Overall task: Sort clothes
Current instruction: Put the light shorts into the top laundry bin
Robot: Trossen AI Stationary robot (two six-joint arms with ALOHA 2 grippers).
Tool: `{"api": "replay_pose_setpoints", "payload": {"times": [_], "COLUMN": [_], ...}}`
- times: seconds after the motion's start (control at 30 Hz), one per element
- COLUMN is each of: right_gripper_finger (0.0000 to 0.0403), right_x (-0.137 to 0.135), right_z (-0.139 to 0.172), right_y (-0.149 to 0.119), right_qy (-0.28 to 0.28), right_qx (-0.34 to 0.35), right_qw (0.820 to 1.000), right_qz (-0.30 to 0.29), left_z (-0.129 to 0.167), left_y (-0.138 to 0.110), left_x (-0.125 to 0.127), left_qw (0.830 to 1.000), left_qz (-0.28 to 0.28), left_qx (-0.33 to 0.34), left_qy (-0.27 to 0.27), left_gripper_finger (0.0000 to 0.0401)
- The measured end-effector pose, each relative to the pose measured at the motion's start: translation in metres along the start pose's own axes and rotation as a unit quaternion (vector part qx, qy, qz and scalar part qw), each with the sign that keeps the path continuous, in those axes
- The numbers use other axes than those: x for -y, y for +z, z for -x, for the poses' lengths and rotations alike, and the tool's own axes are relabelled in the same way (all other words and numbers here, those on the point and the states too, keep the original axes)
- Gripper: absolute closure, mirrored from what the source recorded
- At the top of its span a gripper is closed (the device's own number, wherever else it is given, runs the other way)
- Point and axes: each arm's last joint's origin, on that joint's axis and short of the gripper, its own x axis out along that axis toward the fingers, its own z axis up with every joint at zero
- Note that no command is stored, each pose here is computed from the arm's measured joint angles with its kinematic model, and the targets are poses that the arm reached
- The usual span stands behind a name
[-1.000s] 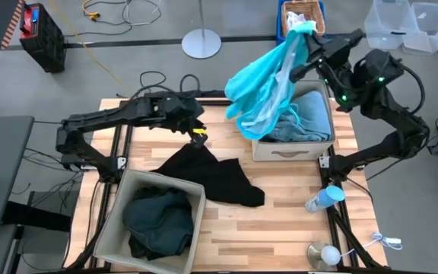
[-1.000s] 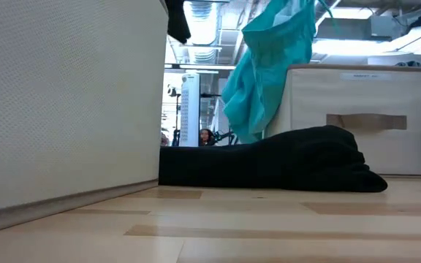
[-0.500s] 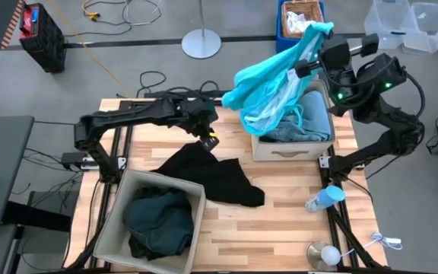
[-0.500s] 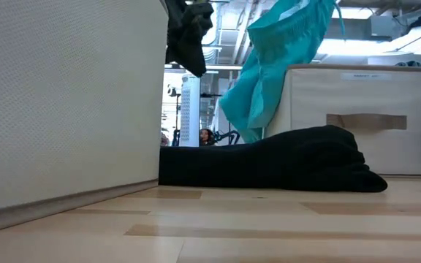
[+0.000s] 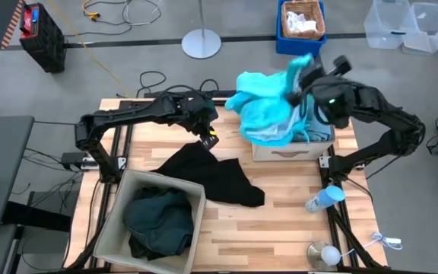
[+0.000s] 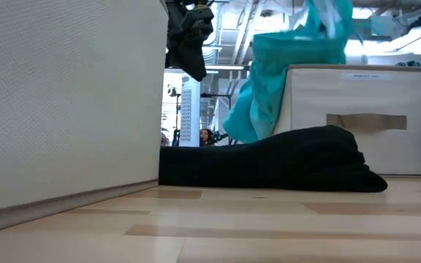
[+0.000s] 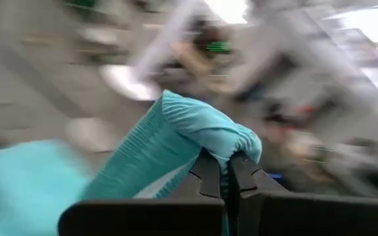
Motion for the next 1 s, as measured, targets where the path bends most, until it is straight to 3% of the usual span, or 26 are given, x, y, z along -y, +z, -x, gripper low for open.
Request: {"api": "replay_pose_setpoints", "payload": {"times": [0.07, 0.17, 0.37, 0.7, 1.0], "right_gripper_finger": [0.0403, 0.0403, 0.0403, 0.0403, 0.0403], "right_x": [-0.008, -0.023, -0.056, -0.121, -0.177], "right_z": [-0.003, -0.016, -0.047, -0.108, -0.145], "right_y": [-0.011, -0.03, -0.052, -0.099, -0.156], "right_qy": [0.08, 0.15, 0.283, 0.354, 0.414], "right_qx": [-0.016, -0.091, -0.199, -0.341, -0.457], "right_qw": [0.997, 0.984, 0.936, 0.86, 0.776], "right_qz": [-0.017, 0.011, 0.067, 0.138, 0.129], "left_z": [0.0, 0.0, 0.0, 0.0, 0.0], "left_y": [0.0, 0.001, 0.001, 0.001, 0.001], "left_x": [-0.001, -0.002, -0.002, -0.001, 0.0], "left_qw": [1.0, 1.0, 1.0, 1.0, 0.999], "left_qz": [0.001, 0.002, 0.001, 0.011, 0.02], "left_qx": [0.0, 0.001, 0.004, 0.001, -0.003], "left_qy": [0.001, 0.002, 0.001, -0.012, -0.026], "left_gripper_finger": [0.0321, 0.0321, 0.0321, 0.0321, 0.0321]}}
